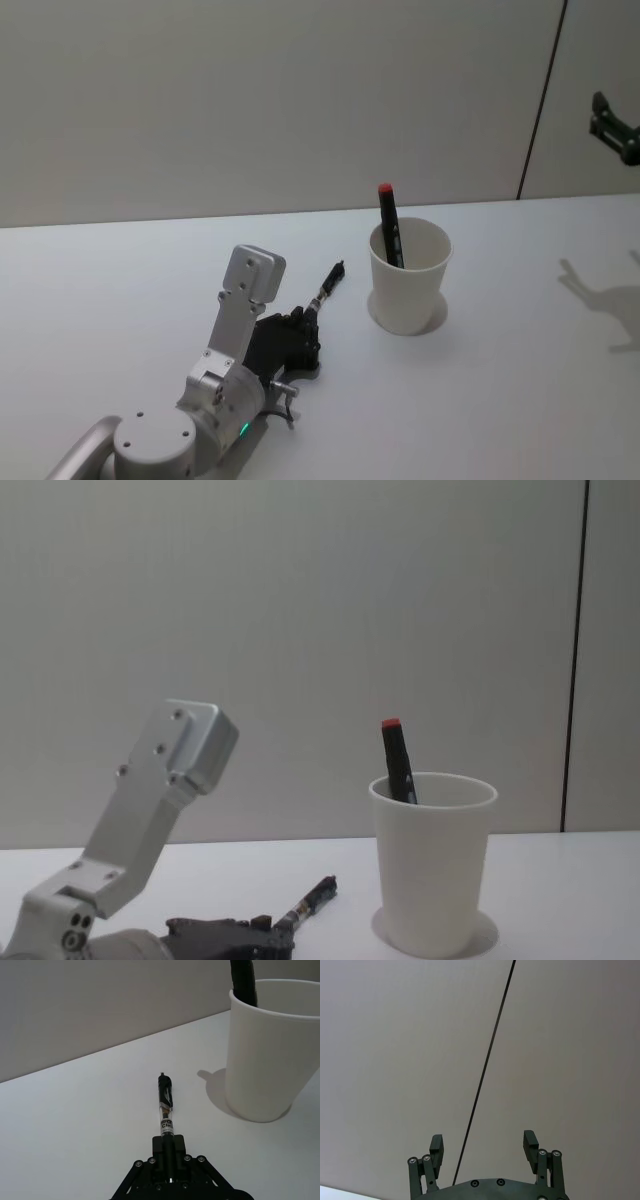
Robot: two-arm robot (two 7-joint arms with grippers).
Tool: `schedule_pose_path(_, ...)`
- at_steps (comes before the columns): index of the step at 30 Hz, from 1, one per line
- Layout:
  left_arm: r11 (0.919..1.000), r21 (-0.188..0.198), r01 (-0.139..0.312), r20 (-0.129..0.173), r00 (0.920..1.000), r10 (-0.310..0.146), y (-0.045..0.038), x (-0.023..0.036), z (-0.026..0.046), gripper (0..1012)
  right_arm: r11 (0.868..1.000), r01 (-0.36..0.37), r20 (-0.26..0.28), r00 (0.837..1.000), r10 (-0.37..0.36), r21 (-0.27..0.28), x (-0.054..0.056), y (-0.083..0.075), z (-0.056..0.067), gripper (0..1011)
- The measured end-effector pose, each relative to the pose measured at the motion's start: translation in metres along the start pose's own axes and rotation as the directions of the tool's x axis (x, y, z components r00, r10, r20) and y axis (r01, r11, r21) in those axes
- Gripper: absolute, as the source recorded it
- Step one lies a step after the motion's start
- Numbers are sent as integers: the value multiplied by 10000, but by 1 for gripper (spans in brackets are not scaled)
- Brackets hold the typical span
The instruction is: Place the pen into the pen holder.
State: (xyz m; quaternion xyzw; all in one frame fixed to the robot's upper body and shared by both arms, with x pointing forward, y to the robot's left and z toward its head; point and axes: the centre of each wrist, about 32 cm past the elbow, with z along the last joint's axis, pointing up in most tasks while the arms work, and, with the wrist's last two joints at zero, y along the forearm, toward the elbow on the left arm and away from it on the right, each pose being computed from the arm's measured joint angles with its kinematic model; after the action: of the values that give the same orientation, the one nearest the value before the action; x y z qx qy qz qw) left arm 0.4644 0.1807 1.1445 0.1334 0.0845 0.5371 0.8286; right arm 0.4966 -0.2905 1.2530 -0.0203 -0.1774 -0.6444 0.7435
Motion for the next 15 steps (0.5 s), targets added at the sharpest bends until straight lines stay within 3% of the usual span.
schedule_pose_path(7,9987,-515,10,-200,9998,-20,42,6,-14,134,10000,0,0,10000,0,0,0,0,0,1001)
schedule_pose_path(15,9858,-1678,-66,-332,9994,10,132,6,42,133,10000,0,0,10000,0,1,0,0,0,1001)
